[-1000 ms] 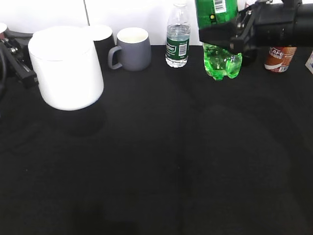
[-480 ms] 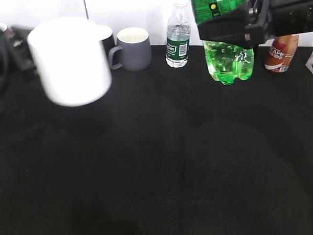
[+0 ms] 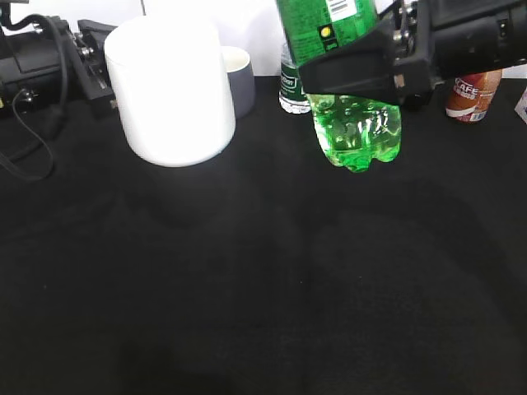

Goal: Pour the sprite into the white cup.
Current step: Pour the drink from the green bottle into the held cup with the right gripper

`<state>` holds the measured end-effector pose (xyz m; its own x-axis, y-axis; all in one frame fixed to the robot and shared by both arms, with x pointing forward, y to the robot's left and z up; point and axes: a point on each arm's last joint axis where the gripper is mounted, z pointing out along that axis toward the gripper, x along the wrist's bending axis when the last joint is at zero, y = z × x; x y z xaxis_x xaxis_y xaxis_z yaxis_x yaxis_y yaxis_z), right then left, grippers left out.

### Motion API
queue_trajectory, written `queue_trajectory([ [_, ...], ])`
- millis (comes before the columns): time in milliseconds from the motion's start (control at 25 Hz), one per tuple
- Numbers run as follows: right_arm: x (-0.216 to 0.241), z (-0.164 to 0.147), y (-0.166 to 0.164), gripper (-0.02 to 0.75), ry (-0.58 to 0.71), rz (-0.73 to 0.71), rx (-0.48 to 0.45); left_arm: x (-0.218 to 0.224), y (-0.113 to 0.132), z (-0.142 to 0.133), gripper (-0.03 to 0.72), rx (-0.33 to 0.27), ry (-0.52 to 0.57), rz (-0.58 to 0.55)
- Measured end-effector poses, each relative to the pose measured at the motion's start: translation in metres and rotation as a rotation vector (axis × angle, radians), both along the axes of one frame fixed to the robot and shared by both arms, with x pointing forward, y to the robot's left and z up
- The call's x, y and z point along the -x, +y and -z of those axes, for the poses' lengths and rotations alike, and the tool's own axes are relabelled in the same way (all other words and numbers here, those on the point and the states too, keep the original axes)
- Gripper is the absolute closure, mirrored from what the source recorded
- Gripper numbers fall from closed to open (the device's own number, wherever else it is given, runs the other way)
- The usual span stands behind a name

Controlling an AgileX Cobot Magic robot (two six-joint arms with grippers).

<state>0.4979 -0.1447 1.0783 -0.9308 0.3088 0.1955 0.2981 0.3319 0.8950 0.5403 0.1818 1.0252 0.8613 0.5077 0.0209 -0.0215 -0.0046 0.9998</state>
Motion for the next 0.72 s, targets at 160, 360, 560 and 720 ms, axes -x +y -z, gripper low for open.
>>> queue_trajectory([
  [160,0.0,0.021,-0.004,0.344,0.017,0.076,0.052,0.0,0.0,0.0,0.652,0.004,-0.003,0.005],
  [360,0.004,0.026,0.012,0.344,-0.05,0.087,0.098,0.0,0.0,-0.001,0.652,0.005,-0.004,0.006],
  [560,0.006,0.033,0.011,0.344,-0.052,0.095,0.119,0.001,-0.001,-0.002,0.652,0.018,-0.011,0.016],
  [720,0.006,0.033,0.013,0.344,-0.078,0.098,0.132,0.001,-0.001,-0.002,0.652,0.022,-0.012,0.016],
])
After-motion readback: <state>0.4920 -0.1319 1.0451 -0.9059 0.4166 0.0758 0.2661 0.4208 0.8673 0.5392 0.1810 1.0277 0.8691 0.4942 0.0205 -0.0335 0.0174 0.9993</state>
